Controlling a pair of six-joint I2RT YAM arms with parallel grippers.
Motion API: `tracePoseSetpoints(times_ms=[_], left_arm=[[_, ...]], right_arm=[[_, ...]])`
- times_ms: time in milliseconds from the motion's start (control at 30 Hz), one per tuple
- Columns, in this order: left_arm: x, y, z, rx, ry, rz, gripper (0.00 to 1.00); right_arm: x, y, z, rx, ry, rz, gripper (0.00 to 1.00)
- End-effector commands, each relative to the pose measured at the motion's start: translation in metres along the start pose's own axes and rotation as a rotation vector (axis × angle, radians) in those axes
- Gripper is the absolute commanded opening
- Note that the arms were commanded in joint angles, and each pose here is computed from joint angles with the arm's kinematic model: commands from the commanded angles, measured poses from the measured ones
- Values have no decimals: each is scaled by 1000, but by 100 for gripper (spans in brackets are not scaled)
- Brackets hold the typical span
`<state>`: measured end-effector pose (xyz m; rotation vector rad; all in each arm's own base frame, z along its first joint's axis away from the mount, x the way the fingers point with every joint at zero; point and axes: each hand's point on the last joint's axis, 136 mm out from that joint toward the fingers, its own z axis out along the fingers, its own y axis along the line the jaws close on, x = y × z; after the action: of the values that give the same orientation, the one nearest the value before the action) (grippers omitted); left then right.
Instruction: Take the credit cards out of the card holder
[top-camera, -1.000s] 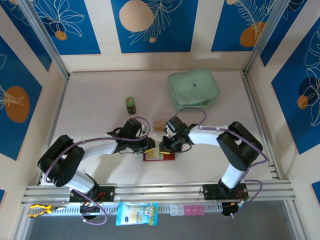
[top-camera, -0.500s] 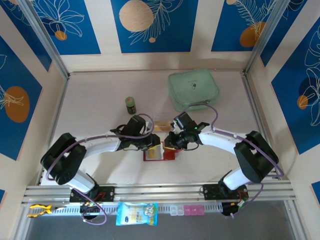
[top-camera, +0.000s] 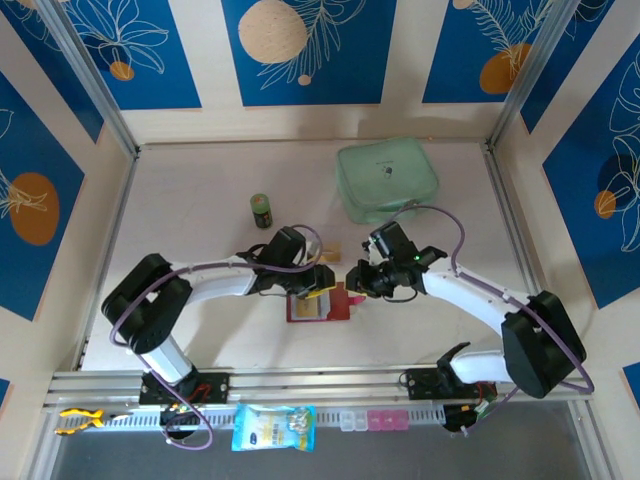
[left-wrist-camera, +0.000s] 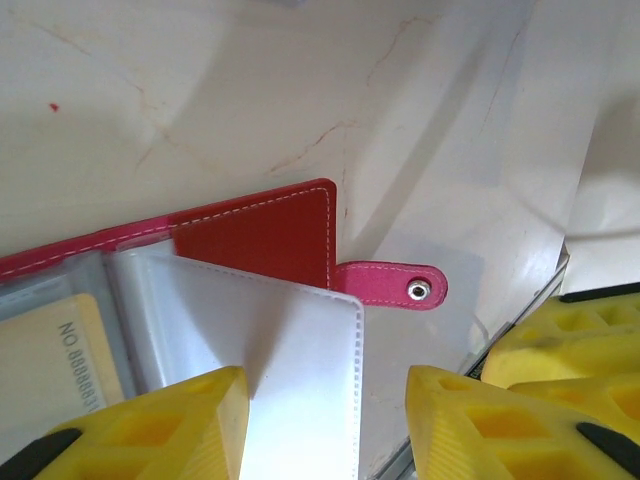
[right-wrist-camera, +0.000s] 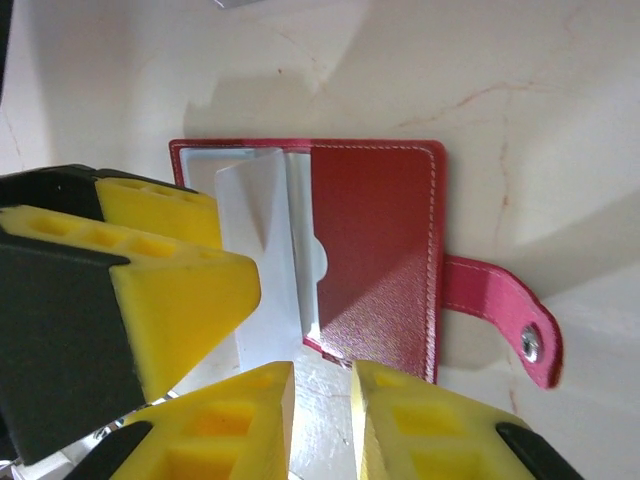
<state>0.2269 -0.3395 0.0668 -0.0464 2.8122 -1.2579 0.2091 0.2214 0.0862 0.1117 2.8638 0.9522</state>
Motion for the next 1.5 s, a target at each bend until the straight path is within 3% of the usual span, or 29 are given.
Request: tracePoseSetpoints(times_ms=[0,567,1267,1467], left_arm=[[-1,-16,7,43,20,11,45],[-2,-12,1,41,4,22,45],[15,59,-66,-106,-126,-37,39],[20,69,-67,-94,-133,-65,33]], right_arm=[[9,-8,-7,20,13,7,23],[7,1,-2,-10,28,14,24],[10,44,62,2,166,-71,24],[14,48,74,13,193,-84,23]])
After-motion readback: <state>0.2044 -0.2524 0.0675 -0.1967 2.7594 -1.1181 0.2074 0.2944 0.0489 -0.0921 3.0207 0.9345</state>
